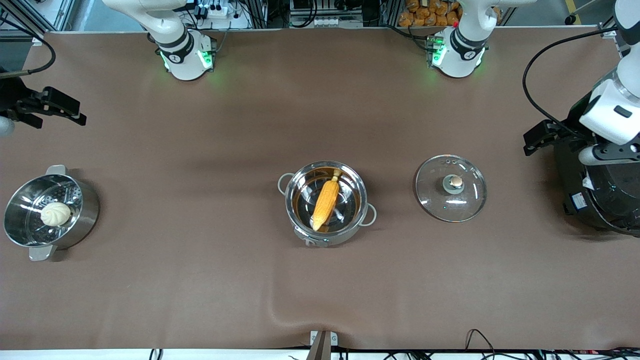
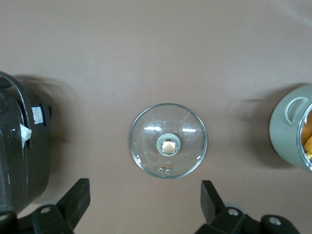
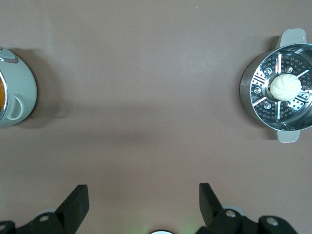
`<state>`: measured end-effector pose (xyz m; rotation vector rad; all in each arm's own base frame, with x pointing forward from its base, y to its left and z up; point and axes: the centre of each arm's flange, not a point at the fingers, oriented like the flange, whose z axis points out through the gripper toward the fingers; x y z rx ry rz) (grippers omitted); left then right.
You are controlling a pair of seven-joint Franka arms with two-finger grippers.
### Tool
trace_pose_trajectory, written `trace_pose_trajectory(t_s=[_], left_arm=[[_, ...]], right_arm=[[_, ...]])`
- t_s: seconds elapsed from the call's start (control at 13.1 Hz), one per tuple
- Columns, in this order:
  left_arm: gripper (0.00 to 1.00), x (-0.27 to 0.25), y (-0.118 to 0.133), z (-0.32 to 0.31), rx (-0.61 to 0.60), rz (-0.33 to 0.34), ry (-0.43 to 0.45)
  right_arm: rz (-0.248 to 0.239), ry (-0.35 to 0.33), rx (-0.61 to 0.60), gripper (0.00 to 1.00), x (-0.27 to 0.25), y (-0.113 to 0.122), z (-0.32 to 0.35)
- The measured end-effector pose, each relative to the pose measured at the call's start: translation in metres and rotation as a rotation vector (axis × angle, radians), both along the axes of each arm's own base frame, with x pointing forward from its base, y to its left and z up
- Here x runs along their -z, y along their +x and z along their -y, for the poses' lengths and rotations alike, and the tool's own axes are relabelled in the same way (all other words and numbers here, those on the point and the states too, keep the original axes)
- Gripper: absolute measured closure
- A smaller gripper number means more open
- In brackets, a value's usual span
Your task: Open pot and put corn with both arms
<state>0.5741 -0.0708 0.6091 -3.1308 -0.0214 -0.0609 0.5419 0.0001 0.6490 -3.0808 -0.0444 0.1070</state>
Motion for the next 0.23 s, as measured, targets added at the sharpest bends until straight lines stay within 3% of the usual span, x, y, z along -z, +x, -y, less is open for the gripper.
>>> trace_pose_trajectory(t_s=[0.23], left_arm=[[0.0,-0.0001,-0.0006,0.001,0.011,-0.004,0.001]], right_arm=[[-0.01,-0.001,0.0,0.0,-0.0073,-0.0037,0.0008]])
